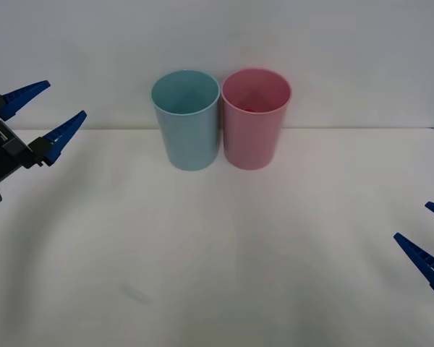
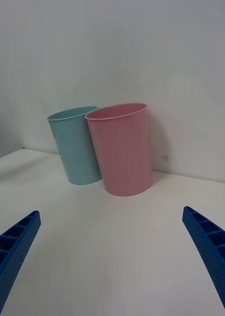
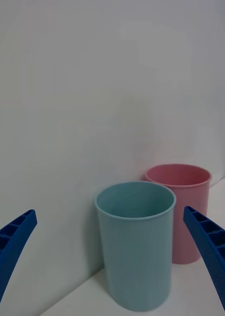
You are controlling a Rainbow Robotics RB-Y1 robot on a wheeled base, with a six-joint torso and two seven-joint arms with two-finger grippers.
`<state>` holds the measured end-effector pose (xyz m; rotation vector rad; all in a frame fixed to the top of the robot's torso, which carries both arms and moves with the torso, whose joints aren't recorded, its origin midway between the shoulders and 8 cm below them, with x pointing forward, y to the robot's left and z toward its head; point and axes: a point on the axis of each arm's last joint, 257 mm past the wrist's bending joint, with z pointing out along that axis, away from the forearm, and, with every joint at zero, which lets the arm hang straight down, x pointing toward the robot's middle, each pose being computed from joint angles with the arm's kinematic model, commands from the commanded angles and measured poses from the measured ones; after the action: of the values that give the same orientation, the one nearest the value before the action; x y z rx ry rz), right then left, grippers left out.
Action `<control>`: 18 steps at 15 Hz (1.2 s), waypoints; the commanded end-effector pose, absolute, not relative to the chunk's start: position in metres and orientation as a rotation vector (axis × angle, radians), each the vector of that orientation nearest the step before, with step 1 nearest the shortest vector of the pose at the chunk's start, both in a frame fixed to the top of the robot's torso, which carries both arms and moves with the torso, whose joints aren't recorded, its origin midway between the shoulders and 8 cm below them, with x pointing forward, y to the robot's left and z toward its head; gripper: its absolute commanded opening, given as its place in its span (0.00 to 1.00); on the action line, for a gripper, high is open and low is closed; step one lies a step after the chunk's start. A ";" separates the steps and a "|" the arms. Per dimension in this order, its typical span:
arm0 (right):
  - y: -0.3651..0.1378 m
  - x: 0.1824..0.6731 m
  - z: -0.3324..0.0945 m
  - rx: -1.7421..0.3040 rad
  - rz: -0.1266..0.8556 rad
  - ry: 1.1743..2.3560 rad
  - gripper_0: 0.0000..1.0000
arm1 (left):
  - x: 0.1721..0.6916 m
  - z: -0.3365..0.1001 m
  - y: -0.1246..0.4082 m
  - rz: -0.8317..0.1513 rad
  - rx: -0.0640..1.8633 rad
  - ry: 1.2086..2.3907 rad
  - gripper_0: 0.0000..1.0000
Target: Grasp the object on the table and drop it into the matching bin: aluminum can to the light blue bin, PET bottle to the pink bin.
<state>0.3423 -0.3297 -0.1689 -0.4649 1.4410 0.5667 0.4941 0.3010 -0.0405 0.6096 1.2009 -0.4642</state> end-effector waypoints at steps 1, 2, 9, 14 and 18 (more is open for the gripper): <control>-0.330 0.342 -0.169 -0.465 0.567 1.441 1.00 | 0.475 -0.056 0.333 -0.382 0.658 1.240 1.00; -0.330 0.342 -0.169 -0.465 0.567 1.441 1.00 | 0.469 -0.062 0.344 -0.348 0.670 1.252 1.00; -0.330 0.342 -0.169 -0.465 0.567 1.441 1.00 | 0.412 -0.103 0.396 -0.304 0.657 1.351 1.00; -0.330 0.342 -0.169 -0.465 0.567 1.441 1.00 | 0.391 -0.115 0.404 -0.349 0.611 1.381 1.00; -0.330 0.342 -0.169 -0.465 0.567 1.441 1.00 | 0.385 -0.120 0.406 -0.364 0.594 1.399 1.00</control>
<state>0.3423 -0.3297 -0.1689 -0.4649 1.4410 0.5667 0.3858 0.4062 -0.1184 0.5940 1.3944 -0.3622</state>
